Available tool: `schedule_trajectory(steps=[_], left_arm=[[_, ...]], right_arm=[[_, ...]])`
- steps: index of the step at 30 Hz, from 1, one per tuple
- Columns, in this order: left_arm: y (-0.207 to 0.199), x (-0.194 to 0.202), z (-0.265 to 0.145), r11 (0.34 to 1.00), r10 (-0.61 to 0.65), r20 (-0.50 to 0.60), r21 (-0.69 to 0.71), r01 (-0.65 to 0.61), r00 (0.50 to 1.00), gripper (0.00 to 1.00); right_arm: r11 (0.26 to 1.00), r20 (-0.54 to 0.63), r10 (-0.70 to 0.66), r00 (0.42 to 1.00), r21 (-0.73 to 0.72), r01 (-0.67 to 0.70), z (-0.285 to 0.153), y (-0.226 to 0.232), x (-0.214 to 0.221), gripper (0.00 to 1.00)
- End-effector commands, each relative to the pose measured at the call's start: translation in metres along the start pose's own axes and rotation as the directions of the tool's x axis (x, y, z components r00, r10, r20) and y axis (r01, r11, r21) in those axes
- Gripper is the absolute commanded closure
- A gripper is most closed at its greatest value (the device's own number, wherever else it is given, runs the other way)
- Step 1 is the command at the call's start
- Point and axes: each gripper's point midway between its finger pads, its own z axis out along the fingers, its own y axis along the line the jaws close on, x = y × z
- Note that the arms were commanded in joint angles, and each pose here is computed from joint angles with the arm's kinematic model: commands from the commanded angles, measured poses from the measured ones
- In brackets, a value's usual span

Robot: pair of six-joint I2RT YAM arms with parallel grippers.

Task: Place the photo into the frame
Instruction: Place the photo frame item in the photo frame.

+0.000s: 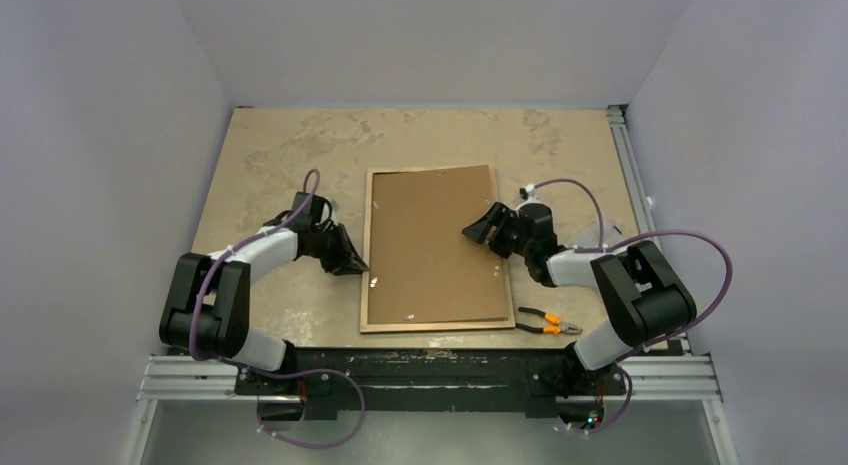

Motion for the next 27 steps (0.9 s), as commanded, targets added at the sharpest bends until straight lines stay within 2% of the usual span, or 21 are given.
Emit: schedule_trajectory(steps=[1, 8, 19, 27], left_arm=[[0.016, 0.001, 0.004, 0.995, 0.021, 0.006, -0.093, -0.020, 1.000, 0.93], [0.018, 0.000, 0.002, 0.994, 0.025, 0.007, -0.106, -0.024, 1.000, 0.93], [0.020, 0.000, 0.000, 0.992, 0.030, 0.010, -0.121, -0.029, 0.999, 0.93], [0.020, 0.000, 0.000, 0.991, 0.032, 0.008, -0.127, -0.031, 0.999, 0.93]], right_arm=[[0.995, -0.157, -0.062, 0.986, 0.062, 0.072, 0.003, -0.001, 0.035, 0.36], [0.970, -0.233, -0.126, 0.964, 0.175, 0.169, 0.008, -0.011, 0.046, 0.34], [0.897, -0.257, -0.215, 0.942, 0.330, 0.295, -0.005, -0.021, 0.033, 0.23], [0.856, -0.273, -0.253, 0.928, 0.383, 0.346, -0.012, -0.026, 0.025, 0.20]])
